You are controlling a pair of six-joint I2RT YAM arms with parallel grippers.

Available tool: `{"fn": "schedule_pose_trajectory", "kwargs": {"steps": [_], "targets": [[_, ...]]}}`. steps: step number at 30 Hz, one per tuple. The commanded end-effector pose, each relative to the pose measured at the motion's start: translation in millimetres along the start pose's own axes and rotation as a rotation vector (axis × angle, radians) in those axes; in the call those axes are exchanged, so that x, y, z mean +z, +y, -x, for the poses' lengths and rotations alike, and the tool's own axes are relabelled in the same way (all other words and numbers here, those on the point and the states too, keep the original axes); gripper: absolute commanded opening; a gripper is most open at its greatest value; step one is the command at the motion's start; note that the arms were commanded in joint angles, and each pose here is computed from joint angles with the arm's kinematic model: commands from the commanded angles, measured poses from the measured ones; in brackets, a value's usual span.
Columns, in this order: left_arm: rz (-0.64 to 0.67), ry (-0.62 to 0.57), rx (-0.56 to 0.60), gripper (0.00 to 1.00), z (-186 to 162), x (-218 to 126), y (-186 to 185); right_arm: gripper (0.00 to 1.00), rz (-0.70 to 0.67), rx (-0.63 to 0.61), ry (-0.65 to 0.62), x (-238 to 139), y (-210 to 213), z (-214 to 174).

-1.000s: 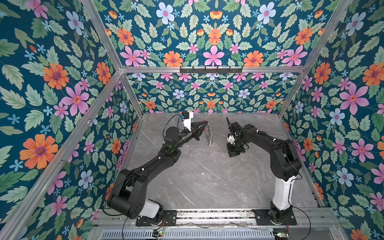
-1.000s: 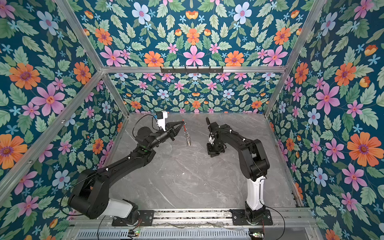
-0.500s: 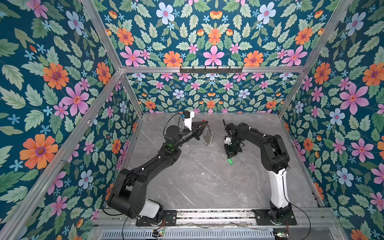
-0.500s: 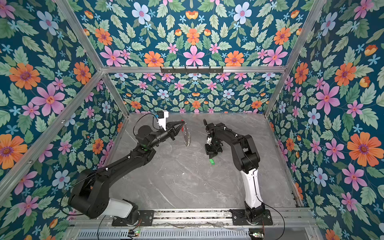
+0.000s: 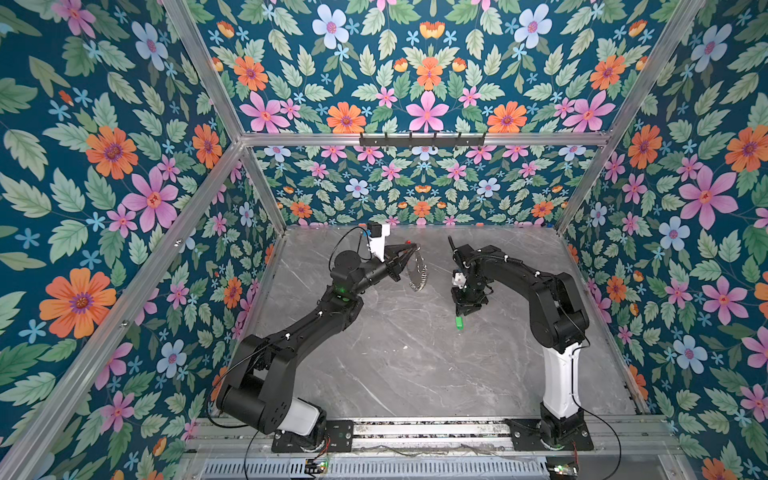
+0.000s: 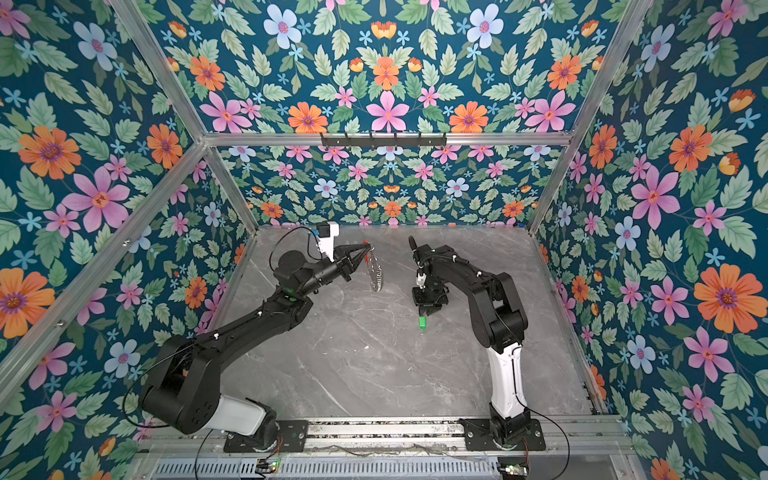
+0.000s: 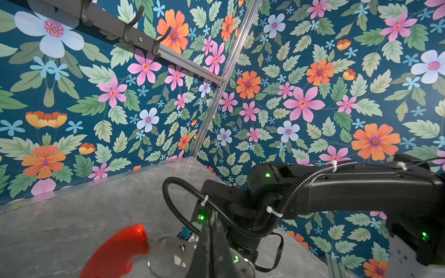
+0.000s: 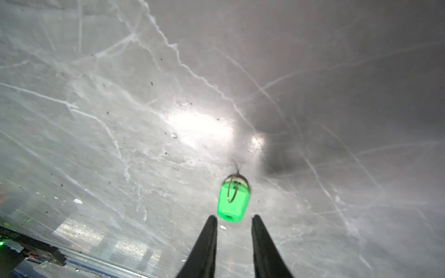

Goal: Put the keys on the keyring

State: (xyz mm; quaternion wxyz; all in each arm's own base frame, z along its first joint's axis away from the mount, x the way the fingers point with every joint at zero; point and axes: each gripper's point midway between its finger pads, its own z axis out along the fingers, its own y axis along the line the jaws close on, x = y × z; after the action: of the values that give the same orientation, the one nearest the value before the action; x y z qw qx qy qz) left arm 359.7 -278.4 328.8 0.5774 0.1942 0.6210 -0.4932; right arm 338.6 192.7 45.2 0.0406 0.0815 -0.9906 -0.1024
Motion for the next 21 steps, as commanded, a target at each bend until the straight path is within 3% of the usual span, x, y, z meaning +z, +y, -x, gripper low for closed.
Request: {"fn": "schedule_pose_trajectory", "kwargs": {"steps": [1,6,13,21], "targets": [[-0.032,-0.043,0.023,0.00,11.2,-0.5,-7.8,0.29,-0.034,0.019,-0.064,-3.4,-0.6,2.3],[-0.032,-0.045,0.017,0.00,8.9,-1.7,-7.0,0.25,-0.139,-0.007,-0.208,-2.2,-0.8,8.2],[-0.029,-0.047,0.021,0.00,9.2,-3.5,-7.7,0.14,-0.180,-0.038,-0.344,-6.2,-7.2,24.3],[-0.023,-0.049,0.024,0.00,9.4,-3.1,-6.0,0.18,-0.074,-0.100,-0.553,-18.7,6.1,24.5]]}}
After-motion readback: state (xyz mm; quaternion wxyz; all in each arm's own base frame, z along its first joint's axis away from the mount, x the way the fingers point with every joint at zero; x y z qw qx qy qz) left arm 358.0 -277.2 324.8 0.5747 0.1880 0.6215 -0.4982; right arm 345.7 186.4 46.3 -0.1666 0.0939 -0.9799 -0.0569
